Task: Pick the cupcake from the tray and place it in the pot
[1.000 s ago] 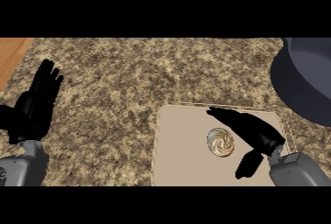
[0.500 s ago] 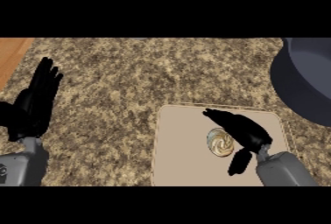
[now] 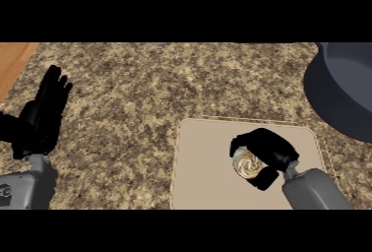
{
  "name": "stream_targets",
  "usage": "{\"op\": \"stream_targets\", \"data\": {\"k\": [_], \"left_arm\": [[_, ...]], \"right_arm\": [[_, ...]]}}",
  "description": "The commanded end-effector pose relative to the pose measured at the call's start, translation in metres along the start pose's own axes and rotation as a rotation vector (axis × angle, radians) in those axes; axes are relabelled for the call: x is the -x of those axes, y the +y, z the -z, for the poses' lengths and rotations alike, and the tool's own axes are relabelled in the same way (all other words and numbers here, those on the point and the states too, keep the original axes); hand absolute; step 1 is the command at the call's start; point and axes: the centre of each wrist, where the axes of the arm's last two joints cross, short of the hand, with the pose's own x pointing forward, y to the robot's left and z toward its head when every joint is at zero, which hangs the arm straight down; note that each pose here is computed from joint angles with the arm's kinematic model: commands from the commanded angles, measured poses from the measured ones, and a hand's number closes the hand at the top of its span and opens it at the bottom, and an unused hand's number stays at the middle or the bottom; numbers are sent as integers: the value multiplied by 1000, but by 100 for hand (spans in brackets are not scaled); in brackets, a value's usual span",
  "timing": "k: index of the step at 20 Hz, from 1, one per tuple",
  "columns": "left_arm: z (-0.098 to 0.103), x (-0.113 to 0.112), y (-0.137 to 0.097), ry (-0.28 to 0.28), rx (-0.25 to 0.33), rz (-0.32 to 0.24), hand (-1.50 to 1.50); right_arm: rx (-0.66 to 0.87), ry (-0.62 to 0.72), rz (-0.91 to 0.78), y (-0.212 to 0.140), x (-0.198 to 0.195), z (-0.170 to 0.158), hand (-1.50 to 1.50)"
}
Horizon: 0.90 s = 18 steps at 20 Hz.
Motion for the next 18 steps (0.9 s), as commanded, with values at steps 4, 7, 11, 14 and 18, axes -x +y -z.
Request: {"op": "stream_targets", "data": {"k": [4, 7, 11, 14, 18], "left_arm": [[-9, -16, 6, 1, -2, -4, 0], [1, 4, 5, 13, -27, 0, 0], [-9, 0, 26, 26, -77, 15, 0], [-16, 3, 27, 20, -68, 22, 0], [-14, 6, 28, 14, -90, 3, 0]], "right_arm": [[-7, -22, -34, 8, 6, 5, 150], [-72, -169, -69, 20, 23, -62, 150], [-249, -386, -148, 28, 27, -120, 150], [-240, -418, -184, 16, 43, -173, 150], [26, -428, -104, 2, 70, -218, 150]]}}
